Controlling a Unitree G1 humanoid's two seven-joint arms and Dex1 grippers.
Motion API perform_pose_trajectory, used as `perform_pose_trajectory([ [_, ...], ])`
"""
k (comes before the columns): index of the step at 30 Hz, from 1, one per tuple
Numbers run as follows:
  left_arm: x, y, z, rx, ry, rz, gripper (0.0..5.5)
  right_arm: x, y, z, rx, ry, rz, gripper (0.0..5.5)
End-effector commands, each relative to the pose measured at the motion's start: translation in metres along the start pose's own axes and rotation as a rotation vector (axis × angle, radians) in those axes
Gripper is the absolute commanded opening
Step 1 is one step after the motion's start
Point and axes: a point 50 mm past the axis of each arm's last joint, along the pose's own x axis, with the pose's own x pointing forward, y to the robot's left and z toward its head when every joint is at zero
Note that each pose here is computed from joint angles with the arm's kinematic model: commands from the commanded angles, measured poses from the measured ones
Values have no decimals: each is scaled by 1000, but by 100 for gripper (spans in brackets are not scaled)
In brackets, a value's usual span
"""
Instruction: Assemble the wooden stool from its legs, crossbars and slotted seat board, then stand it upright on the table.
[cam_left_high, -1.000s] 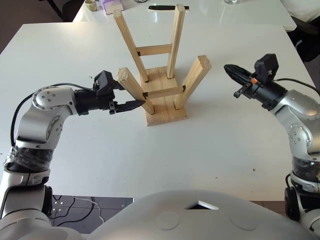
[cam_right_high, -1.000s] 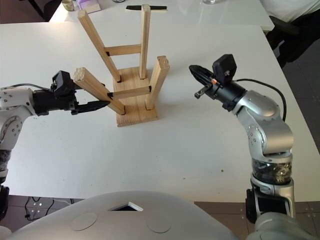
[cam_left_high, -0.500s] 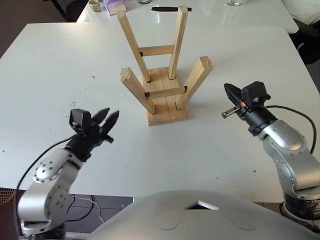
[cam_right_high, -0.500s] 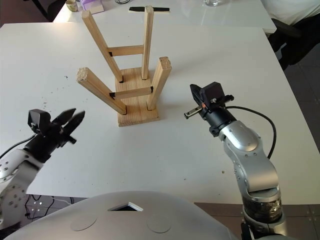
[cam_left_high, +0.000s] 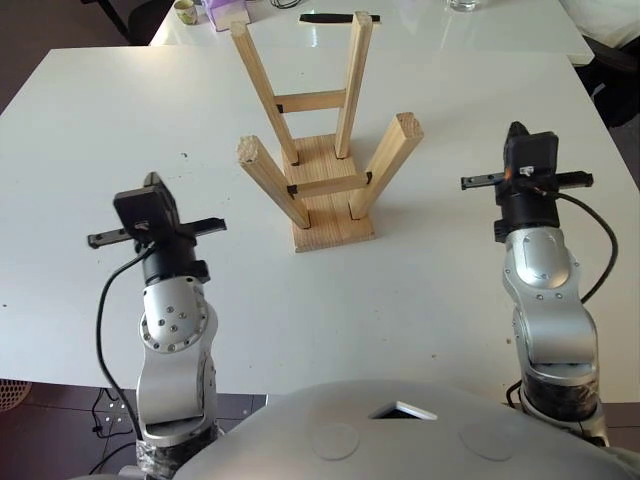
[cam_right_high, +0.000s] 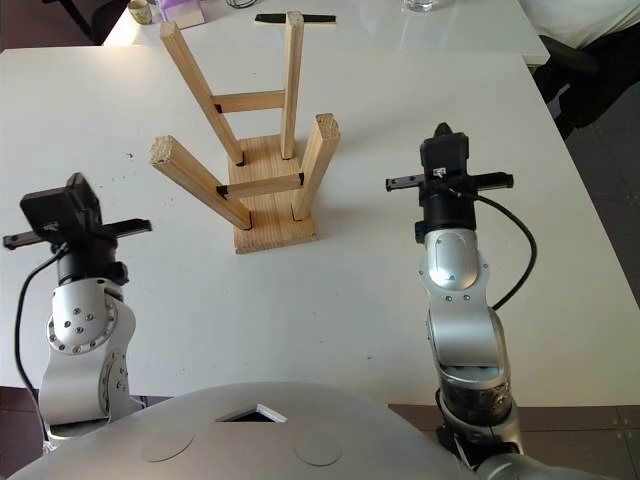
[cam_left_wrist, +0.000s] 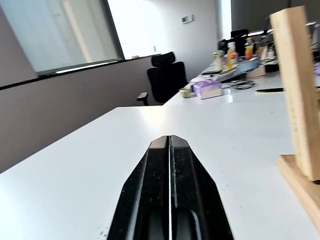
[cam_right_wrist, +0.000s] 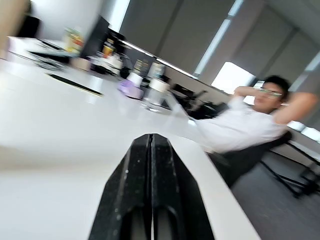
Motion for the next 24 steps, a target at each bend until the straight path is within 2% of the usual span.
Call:
perform_pose_trajectory([
  [1, -8, -35, 11, -94, -19, -274, 2, -11, 37, 21, 122, -75, 284, 0],
  [3, -32, -82, 24, -160, -79, -722, 2, -23, 68, 45, 179, -207, 570, 0],
  [5, -40, -99, 27, -196, -80, -928, 2, -32, 88, 57, 185, -283, 790, 0],
  [8, -42, -100, 24, -205, -51, -970, 2, -35, 94, 59, 174, -288, 908, 0],
  [11, -38, -95, 22, -186, -53, -914, 2, -37, 93, 54, 179, -255, 919, 0],
  [15, -18, -76, 26, -145, -90, -692, 2, -34, 76, 43, 165, -199, 801, 0],
  [18, 0, -40, 21, -53, -90, -506, 2, -16, 24, 25, 97, -136, 412, 0],
  [21, 9, -17, 15, -26, -65, -475, 2, -4, -24, 16, 33, -127, 136, 0],
  [24, 41, 11, 24, -132, -91, -403, 2, 22, -33, 38, 125, -227, 154, 0],
])
